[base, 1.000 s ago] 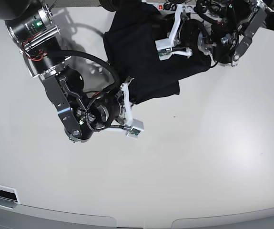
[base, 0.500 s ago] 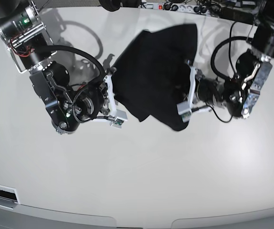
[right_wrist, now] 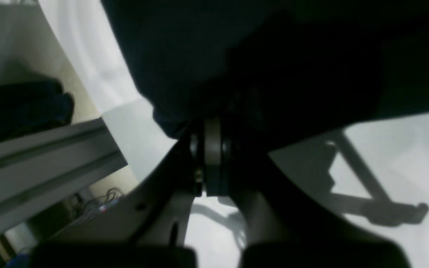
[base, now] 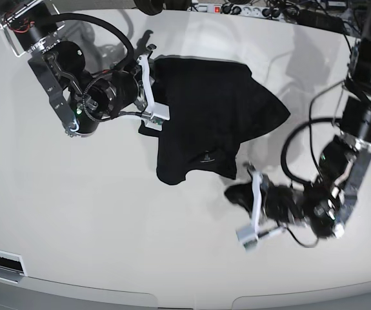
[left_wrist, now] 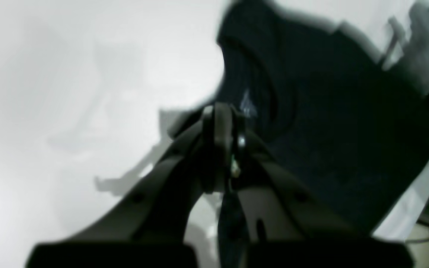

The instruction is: Layout the t-shirt on the table in an organized manner, then fold the t-shirt properly

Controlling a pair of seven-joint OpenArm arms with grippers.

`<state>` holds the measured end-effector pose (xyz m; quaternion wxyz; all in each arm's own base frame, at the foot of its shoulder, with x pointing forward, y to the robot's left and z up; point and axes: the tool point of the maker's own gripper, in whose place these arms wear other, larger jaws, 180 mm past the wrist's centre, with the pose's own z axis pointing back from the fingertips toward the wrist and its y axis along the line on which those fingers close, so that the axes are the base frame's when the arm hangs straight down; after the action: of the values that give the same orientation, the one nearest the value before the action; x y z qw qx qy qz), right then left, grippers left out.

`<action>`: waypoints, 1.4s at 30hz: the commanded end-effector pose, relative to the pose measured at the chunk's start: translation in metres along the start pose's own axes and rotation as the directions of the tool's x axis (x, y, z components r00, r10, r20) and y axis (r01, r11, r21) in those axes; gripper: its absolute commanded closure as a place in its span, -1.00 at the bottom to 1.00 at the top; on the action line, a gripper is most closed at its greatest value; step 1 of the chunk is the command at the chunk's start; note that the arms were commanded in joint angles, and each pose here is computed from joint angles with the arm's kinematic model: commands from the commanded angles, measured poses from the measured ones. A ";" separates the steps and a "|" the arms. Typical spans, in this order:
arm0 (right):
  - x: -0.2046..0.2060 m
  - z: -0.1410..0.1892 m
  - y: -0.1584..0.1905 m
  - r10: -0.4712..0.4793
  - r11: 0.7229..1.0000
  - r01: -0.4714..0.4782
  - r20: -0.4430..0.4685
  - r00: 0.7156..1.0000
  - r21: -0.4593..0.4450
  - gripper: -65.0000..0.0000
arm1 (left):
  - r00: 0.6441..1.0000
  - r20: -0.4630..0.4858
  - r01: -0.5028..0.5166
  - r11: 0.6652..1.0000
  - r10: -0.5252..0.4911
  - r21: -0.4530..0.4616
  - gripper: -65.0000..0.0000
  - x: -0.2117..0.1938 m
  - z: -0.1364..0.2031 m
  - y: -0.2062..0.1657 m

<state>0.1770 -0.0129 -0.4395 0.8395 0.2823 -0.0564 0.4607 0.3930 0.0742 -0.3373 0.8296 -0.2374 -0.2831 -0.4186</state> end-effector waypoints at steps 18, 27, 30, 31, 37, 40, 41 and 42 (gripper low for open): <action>0.089 0.125 -0.037 0.038 0.967 0.078 0.440 0.897 -0.241 1.00 | 0.935 0.155 -0.293 0.940 0.320 -0.174 1.00 -0.026 0.062 -0.006; 0.028 0.155 -0.001 -0.115 0.982 0.180 0.573 0.812 -0.058 1.00 | 0.934 0.064 -0.312 0.892 0.350 -0.326 1.00 -0.073 0.069 -0.073; 0.006 0.166 0.021 -0.122 0.981 0.188 0.595 0.794 -0.050 1.00 | 0.947 0.037 -0.291 0.897 0.320 -0.334 1.00 -0.091 0.082 -0.099; 0.002 0.172 0.029 -0.115 0.981 0.186 0.608 0.786 -0.056 1.00 | 0.950 0.034 -0.282 0.900 0.310 -0.332 1.00 -0.096 0.086 -0.107; -0.034 0.187 0.061 -0.120 0.960 0.243 0.579 0.807 -0.140 1.00 | 0.964 0.029 -0.241 0.919 0.263 -0.313 1.00 -0.116 0.114 -0.152; -0.062 0.182 0.070 -0.206 0.939 0.320 0.538 0.817 -0.126 1.00 | 0.968 0.016 -0.234 0.921 0.251 -0.313 1.00 -0.126 0.127 -0.181; -0.071 0.180 0.074 -0.236 0.931 0.345 0.524 0.819 -0.120 1.00 | 0.968 0.008 -0.235 0.921 0.250 -0.312 1.00 -0.130 0.132 -0.191; -0.080 0.179 0.077 -0.264 0.923 0.368 0.510 0.819 -0.114 1.00 | 0.969 0.000 -0.235 0.921 0.248 -0.310 1.00 -0.133 0.136 -0.200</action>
<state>0.0966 -0.1365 -0.2939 0.8947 0.2999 -0.2519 0.2146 0.1215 0.1282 -0.3040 0.8293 -0.4014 -0.1875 -0.3406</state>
